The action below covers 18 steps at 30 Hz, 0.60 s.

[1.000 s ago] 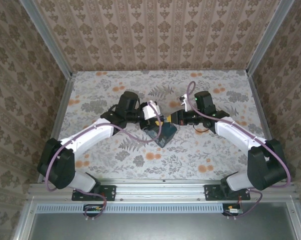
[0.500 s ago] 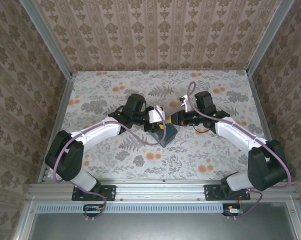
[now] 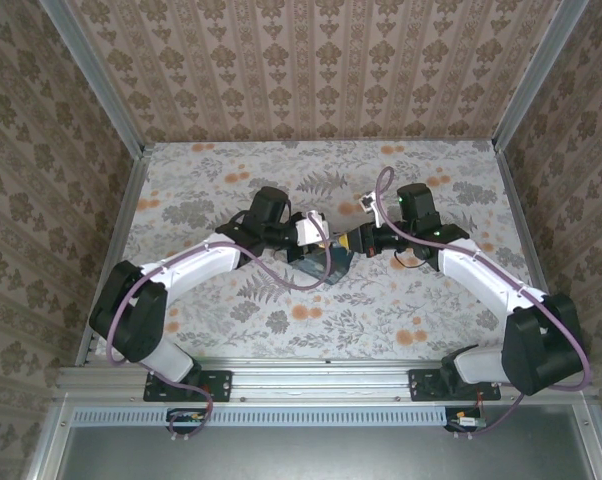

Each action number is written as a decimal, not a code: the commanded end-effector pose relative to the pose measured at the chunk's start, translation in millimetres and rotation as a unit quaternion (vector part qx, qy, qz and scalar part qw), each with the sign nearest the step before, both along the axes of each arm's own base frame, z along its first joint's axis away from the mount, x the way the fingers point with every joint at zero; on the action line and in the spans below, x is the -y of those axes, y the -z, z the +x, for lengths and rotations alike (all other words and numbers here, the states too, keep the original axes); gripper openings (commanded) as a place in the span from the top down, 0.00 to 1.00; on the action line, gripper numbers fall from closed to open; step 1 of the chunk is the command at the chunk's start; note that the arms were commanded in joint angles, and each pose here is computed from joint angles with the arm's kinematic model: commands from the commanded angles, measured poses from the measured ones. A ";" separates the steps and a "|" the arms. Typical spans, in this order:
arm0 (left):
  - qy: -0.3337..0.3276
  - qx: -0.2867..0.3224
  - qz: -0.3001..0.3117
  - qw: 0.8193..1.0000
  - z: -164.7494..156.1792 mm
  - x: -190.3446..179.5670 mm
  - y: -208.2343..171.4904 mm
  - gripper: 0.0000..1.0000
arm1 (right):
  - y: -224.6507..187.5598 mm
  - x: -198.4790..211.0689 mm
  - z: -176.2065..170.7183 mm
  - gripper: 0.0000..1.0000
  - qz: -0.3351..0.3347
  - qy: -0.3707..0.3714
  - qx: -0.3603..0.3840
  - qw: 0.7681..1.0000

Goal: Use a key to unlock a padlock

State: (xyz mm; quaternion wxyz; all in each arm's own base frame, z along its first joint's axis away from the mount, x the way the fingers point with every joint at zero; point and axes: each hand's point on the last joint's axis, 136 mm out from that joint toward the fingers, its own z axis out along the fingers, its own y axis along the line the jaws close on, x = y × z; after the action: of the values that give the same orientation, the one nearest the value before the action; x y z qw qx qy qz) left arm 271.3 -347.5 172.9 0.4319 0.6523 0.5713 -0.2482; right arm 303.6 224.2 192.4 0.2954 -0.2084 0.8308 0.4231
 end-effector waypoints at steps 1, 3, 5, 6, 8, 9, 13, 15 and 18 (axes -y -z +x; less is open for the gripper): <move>-0.017 -0.016 0.007 1.000 0.9 -10.1 2.9 0.81 | -16.2 1.3 7.3 0.97 -0.001 -0.012 0.040 0.999; -0.024 -0.016 0.008 1.000 3.8 -11.4 2.0 0.81 | -13.5 3.5 8.6 0.97 -0.008 -0.009 0.037 0.999; -0.037 -0.009 0.009 0.999 8.7 -14.7 1.6 0.85 | -13.9 6.3 9.7 0.97 -0.012 -0.004 0.036 0.999; -0.040 -0.009 0.007 0.999 10.0 -16.5 0.9 0.89 | -15.5 7.5 11.9 0.97 -0.009 0.001 0.037 0.999; -0.046 -0.014 -0.003 0.999 13.6 -18.7 -3.7 0.95 | -21.8 5.5 14.9 0.98 0.003 0.004 0.039 0.999; -0.054 -0.015 -0.008 0.998 16.8 -19.4 -5.7 0.94 | -25.8 3.6 15.4 0.98 0.012 0.002 0.036 0.999; -0.089 -0.014 -0.030 0.995 26.6 -22.2 -17.9 0.81 | -29.3 2.6 20.4 0.99 0.012 0.015 -0.010 1.000; -0.126 -0.010 -0.030 0.992 35.3 -28.4 -22.6 0.74 | -24.0 1.8 21.0 1.00 0.011 0.024 -0.055 0.998; -0.166 -0.024 -0.007 0.986 38.5 -36.9 -15.5 0.70 | -23.4 0.7 15.9 1.00 0.022 0.029 -0.085 0.996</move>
State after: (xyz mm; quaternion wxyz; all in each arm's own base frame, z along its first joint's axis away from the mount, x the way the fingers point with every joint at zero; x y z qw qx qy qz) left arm 303.5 -321.0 181.8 0.4523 0.5754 0.6465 -0.2154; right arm 326.3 219.5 203.4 0.2704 -0.1637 0.8517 0.4179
